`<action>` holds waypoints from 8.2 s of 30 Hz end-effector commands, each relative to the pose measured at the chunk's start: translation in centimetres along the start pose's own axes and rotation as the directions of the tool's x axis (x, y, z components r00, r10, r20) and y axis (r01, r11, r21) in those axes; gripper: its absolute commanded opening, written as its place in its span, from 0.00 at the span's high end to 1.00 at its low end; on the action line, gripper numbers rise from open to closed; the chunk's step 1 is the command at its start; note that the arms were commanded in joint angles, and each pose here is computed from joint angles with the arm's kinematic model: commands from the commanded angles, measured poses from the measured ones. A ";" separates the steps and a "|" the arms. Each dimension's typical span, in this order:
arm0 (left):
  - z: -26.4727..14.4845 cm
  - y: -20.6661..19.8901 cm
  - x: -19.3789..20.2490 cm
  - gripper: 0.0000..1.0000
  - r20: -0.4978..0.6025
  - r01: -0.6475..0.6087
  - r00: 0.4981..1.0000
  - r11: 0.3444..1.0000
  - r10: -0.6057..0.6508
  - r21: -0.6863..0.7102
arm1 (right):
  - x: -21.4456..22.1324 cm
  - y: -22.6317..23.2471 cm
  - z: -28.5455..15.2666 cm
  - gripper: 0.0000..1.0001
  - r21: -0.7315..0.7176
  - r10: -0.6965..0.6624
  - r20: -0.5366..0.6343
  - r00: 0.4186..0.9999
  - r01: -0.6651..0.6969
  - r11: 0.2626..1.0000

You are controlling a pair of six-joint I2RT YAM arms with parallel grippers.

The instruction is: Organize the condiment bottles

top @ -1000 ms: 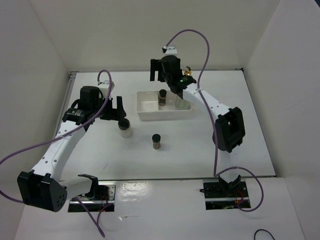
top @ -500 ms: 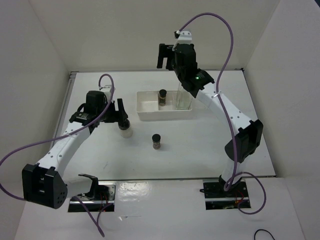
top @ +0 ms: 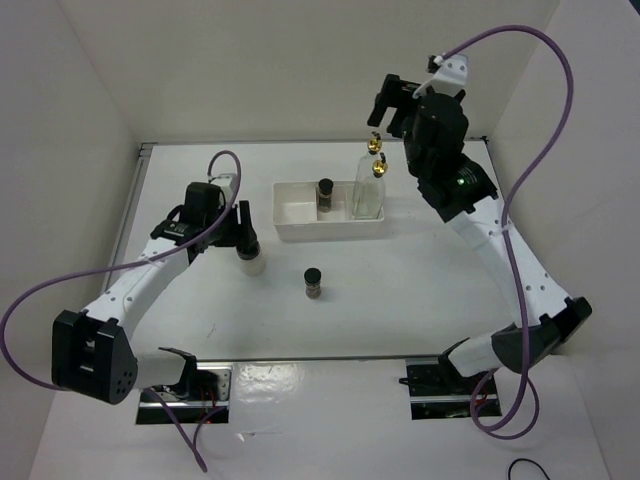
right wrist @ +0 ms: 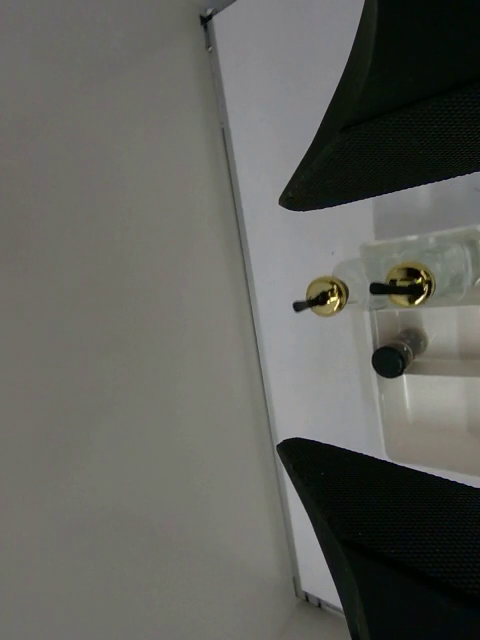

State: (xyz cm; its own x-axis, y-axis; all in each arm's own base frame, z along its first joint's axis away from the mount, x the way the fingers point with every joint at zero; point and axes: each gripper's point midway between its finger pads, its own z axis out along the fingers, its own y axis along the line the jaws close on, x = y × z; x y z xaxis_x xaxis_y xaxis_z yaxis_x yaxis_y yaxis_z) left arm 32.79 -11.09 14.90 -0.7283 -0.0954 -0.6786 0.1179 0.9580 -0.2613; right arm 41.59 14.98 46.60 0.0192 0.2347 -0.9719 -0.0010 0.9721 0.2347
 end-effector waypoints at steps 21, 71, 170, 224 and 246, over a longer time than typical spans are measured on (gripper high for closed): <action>1.2 -1.1 -0.9 0.58 0.017 -0.073 0.997 0.995 0.075 -0.071 | 11.3 -10.4 -7.0 0.02 0.181 0.184 -0.215 0.959 -0.146 0.972; 0.4 -10.7 -19.2 1.00 0.281 -0.215 0.940 0.976 0.194 0.046 | 31.3 8.4 -15.8 0.02 -0.719 -0.438 -0.506 0.743 -0.083 0.690; -1.5 -10.8 -23.2 0.00 0.397 0.029 0.914 0.991 -0.080 0.133 | 25.0 6.2 -5.3 0.86 -0.473 -0.496 -0.377 0.783 0.297 0.829; -4.5 0.3 -15.2 0.00 0.349 0.128 0.929 0.992 -0.120 0.001 | 36.9 4.3 2.4 0.79 -0.264 -0.378 -0.544 0.749 0.275 0.925; -4.2 1.0 -13.7 0.00 0.328 0.139 0.936 0.990 -0.127 -0.013 | 34.3 4.7 2.8 0.03 -0.205 -0.296 -0.550 0.781 0.217 0.954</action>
State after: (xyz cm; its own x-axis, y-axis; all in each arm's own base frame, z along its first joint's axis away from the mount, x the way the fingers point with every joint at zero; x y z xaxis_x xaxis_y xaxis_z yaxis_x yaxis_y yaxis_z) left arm 40.16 -7.98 25.85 -0.5106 -0.3151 -0.8000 -0.0152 0.9336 -0.3580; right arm 43.77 27.22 10.72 -0.5870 -0.1693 -0.7917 -0.2359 0.9712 -0.0327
